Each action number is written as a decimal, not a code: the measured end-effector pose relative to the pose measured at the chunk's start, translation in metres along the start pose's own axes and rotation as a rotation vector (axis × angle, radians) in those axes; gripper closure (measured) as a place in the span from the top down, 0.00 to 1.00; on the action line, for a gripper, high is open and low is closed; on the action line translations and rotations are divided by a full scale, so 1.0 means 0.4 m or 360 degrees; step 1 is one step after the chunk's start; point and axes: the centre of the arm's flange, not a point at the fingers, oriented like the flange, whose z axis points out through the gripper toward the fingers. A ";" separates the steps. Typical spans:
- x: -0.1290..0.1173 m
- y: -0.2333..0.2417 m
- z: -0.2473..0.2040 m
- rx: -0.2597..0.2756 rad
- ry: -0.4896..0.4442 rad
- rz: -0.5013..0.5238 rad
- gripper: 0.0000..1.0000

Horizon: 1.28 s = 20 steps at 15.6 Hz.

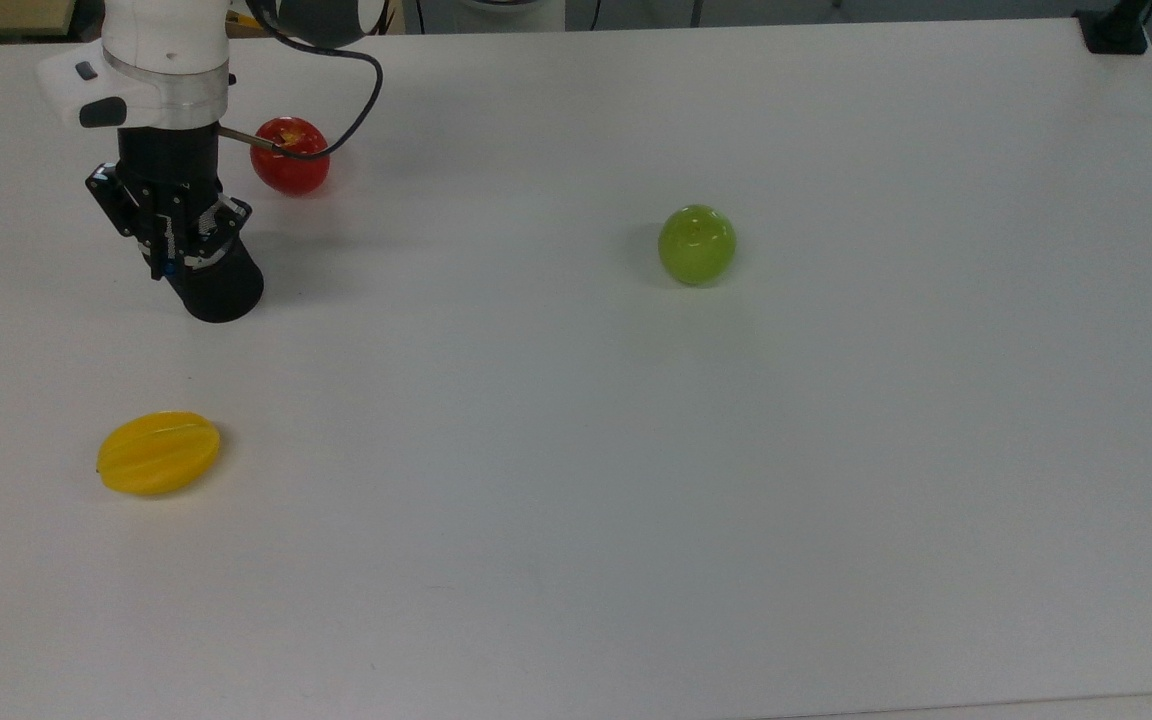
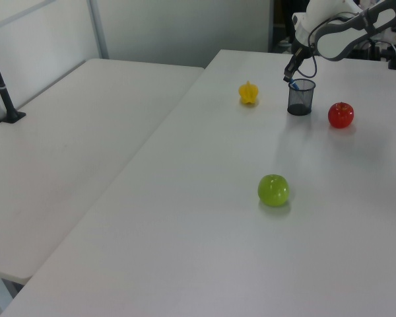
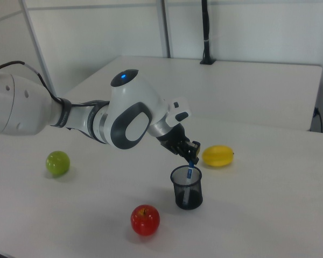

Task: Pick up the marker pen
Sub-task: 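Close the gripper on the blue-capped white marker inside the cup, then lift the marker straight up out of the pen cup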

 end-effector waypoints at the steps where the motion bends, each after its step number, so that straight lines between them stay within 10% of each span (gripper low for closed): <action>1: 0.000 0.000 -0.001 0.0000 0.0001 0.0000 0.17; 20: 0.090 0.105 -0.424 0.0057 0.0274 0.0164 0.17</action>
